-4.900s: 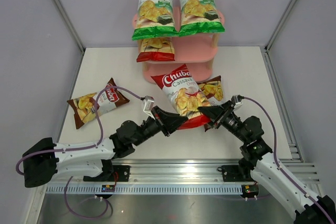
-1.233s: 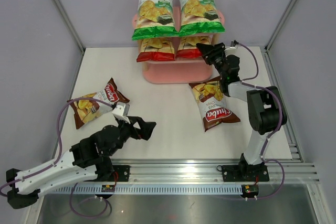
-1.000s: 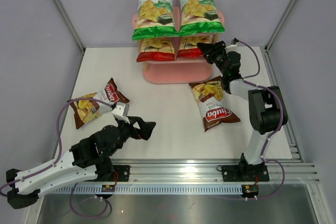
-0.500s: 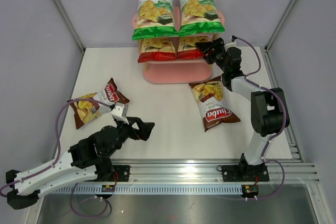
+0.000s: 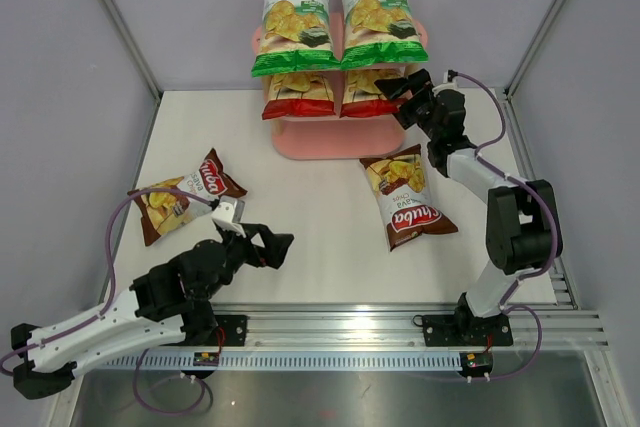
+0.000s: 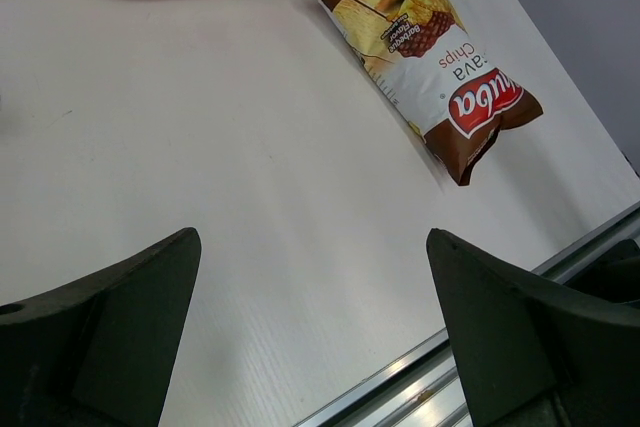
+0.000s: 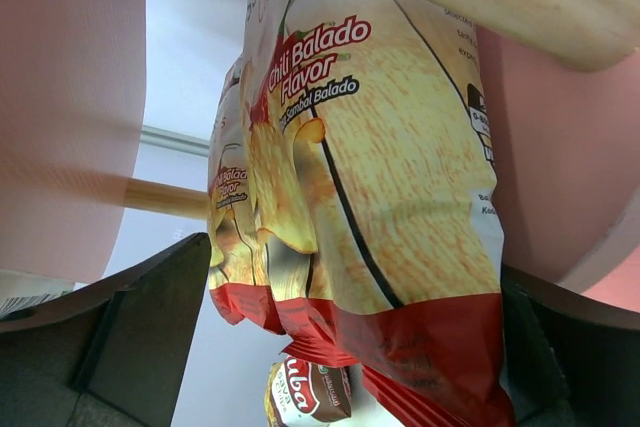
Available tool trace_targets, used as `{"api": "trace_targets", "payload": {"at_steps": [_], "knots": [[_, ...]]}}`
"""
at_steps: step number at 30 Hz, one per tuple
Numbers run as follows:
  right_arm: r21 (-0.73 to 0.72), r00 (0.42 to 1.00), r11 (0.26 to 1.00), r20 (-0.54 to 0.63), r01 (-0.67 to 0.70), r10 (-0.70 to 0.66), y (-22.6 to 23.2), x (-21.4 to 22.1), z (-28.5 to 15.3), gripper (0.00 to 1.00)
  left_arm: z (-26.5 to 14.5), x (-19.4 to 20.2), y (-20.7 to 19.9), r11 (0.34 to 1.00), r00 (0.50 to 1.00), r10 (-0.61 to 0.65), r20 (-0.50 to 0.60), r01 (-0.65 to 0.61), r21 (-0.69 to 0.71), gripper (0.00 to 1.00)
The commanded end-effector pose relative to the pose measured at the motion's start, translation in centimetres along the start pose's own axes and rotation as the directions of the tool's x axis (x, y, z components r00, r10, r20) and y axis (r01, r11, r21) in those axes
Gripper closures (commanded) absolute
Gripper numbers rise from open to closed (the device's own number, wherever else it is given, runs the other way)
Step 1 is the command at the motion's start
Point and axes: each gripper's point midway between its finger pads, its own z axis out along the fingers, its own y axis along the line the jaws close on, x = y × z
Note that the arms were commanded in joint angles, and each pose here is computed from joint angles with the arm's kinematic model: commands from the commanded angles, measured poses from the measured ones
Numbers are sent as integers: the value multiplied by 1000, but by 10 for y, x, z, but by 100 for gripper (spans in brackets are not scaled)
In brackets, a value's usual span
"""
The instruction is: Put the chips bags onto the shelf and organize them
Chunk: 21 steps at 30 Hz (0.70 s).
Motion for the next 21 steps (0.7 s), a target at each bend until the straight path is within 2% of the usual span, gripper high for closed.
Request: {"api": "trace_targets", "payload": {"at_steps": [1,5,10,16,20,21], "knots": [[-32,997,998,62,47,-45,25,-19,-12,1,-1,-21,-5,1000,999,-20,48,20,-8,1],[65,995,996,72,62,-66,12,-24,-18,1,1,-21,-6,1000,999,-19,39,20,-18,1],[107,995,990,45,88,-93,7,-23,-16,1,4,-21,-6,999,999,-18,35,19,-27,1],[116,994,990,58,81,-88,7,-24,-21,13,4,-20,-8,1000,999,-19,32,20,-24,1],[108,996,991,44,73,-78,4,-22,-15,28,4,-19,-7,999,999,-23,32,24,-24,1],[99,996,993,39,70,-74,5,-20,-13,35,4,-19,-6,999,999,-23,30,24,-25,1]]}}
